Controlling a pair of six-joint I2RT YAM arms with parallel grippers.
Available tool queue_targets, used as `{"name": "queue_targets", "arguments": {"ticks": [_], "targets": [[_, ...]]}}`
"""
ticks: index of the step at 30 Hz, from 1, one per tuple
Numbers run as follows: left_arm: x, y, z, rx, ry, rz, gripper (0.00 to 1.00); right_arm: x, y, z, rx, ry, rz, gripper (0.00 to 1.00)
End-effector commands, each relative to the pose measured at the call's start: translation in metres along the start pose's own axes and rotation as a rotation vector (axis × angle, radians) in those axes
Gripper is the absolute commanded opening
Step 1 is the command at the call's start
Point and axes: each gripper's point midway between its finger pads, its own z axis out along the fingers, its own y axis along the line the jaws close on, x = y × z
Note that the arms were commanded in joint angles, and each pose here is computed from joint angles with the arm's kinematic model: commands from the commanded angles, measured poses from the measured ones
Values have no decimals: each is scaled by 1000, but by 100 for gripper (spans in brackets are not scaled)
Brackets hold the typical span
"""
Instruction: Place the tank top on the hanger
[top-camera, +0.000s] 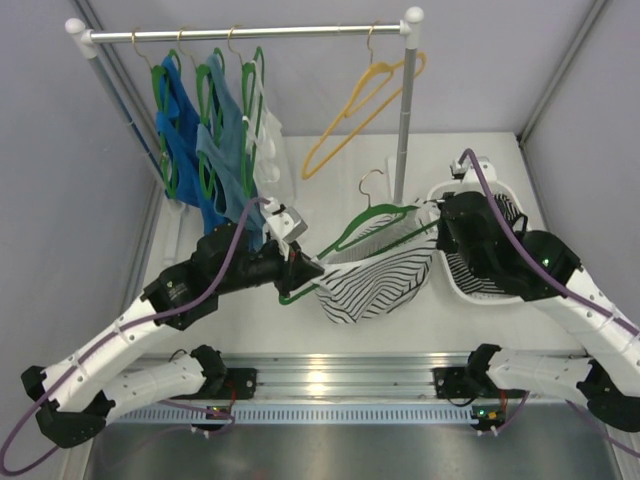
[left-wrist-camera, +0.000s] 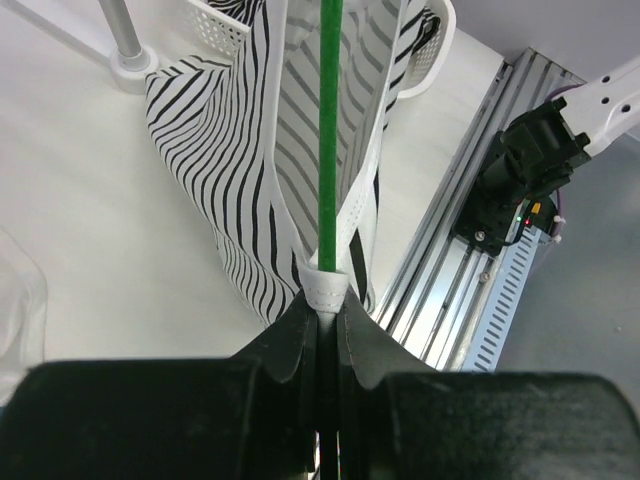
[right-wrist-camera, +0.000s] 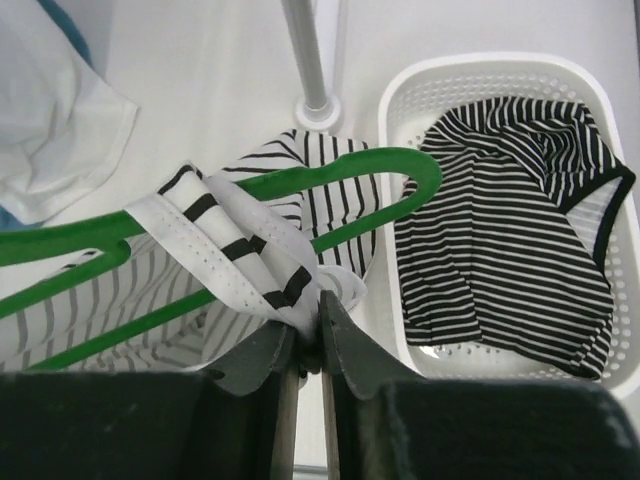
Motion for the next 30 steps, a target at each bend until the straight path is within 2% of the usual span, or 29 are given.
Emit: {"name": "queue_targets", "arguments": {"ticks": [1,2,4,5,9,13,16,20,27,30], "targets": [[-43,-11,-16,23,-153,13,0,-13,19,-10,-151,-38,8,13],[-43,-11,-17,23,-153,13,0,-15,21,-11,-166,-41,1,22],[-38,-10,-16,19,-133,9,0,-22,29,-15,-212,-56,3,32],[-36,-10,-17,17,-129,6,0,-27,31,-17,-231,-68,-5,41],[-24,-9,-21,7,-103,-30,0,-46,39,-27,-283,-106,0,57],[-9,-8,-29,-11,-74,-72,0,-57,45,-25,-285,-120,-14,65],[3,-2,-37,-50,-53,-106,0,-65,53,-20,-287,-128,-20,65],[32,6,-44,-115,45,-178,0,-71,67,-11,-305,-120,-28,63],[56,17,-57,-214,74,-289,0,-78,80,-1,-330,-116,-21,63],[57,27,-65,-282,40,-324,0,-79,79,-1,-330,-118,-16,63]]}}
